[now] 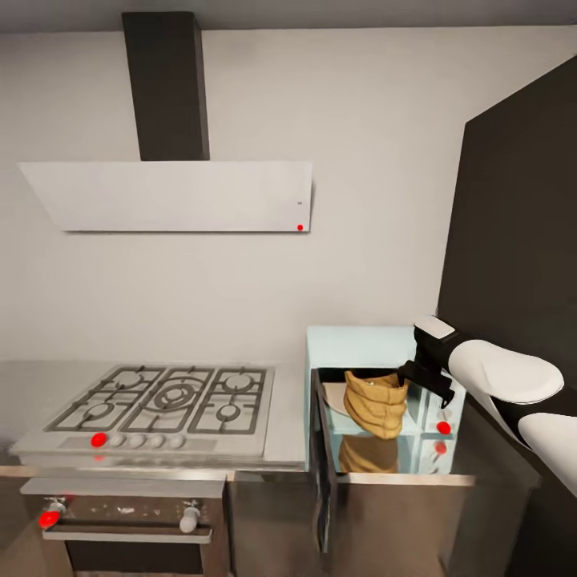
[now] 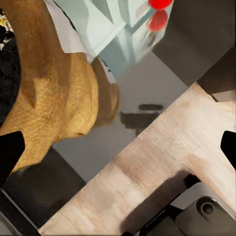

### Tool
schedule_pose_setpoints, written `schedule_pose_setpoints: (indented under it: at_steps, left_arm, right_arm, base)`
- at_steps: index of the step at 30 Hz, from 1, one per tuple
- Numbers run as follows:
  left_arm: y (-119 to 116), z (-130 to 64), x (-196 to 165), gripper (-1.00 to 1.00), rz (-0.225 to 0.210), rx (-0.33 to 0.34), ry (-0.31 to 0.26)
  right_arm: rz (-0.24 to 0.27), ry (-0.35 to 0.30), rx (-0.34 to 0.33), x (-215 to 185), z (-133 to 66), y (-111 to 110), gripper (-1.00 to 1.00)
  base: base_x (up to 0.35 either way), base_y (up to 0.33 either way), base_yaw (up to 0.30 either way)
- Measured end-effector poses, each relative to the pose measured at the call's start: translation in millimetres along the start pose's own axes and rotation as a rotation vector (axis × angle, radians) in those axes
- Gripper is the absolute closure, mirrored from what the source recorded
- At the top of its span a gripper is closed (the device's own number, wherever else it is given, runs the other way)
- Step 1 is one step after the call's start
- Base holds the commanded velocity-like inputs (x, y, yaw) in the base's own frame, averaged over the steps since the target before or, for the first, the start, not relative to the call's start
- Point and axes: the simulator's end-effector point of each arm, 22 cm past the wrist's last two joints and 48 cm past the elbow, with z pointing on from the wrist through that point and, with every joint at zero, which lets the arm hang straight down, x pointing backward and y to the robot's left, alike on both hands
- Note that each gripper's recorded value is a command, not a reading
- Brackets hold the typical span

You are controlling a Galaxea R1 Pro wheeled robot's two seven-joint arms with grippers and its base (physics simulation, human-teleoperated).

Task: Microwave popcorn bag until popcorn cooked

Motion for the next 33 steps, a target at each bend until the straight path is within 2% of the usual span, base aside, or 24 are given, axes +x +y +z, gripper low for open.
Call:
schedule_pose_setpoints:
  at_steps: [11,13,17,19,20,24,25,29,33]
  left_arm:
    - [-1.3,-0.2,-6.5,-1.00,0.000,0.003,-0.017]
    - [-0.9,-0.2,-7.0,-1.00,-0.001,0.003,-0.018]
    - [-0.3,-0.4,-7.3,-1.00,-0.001,0.002,-0.020]
    - [-0.2,-0.4,-7.2,-1.00,-0.001,0.002,-0.020]
    - [-0.2,-0.4,-7.3,-1.00,-0.001,0.002,-0.020]
    - [-0.2,-0.5,-7.3,-1.00,-0.001,0.002,-0.020]
    - [-0.2,-0.4,-7.3,-1.00,-0.001,0.002,-0.020]
    - [-0.1,-0.4,-7.0,-1.00,-0.001,0.002,-0.019]
    - [-0.1,-0.4,-7.0,-1.00,-0.001,0.002,-0.018]
  right_arm:
    - [0.003,-0.011,-0.020,-2.1,-10.1,1.3,-1.00]
    - [0.002,-0.013,-0.061,-2.3,-10.9,10.2,-1.00]
    - [-0.022,-0.035,-0.224,-6.4,-16.6,45.3,-1.00]
    - [-0.065,-0.073,-0.289,-13.2,-20.4,59.3,-1.00]
    - [-0.082,-0.087,-0.294,-15.6,-20.8,60.5,-1.00]
    - [-0.210,-0.189,-0.254,-30.6,-18.1,56.1,-1.00]
    - [-0.247,-0.257,-0.218,-38.2,-10.5,51.3,-1.00]
    - [-0.263,-0.388,-0.183,-45.8,18.0,39.4,-1.00]
    - [-0.333,-0.495,-0.277,-38.4,40.2,51.7,-1.00]
  base:
    - [-0.341,0.000,0.000]
    - [-0.302,0.000,0.000]
    - [-0.125,0.000,0.000]
    - [-0.036,0.000,0.000]
    - [-0.020,0.000,0.000]
    - [-0.007,0.000,0.000]
    - [-0.001,0.000,0.000]
    - [0.000,0.000,0.000]
    - [0.000,0.000,0.000]
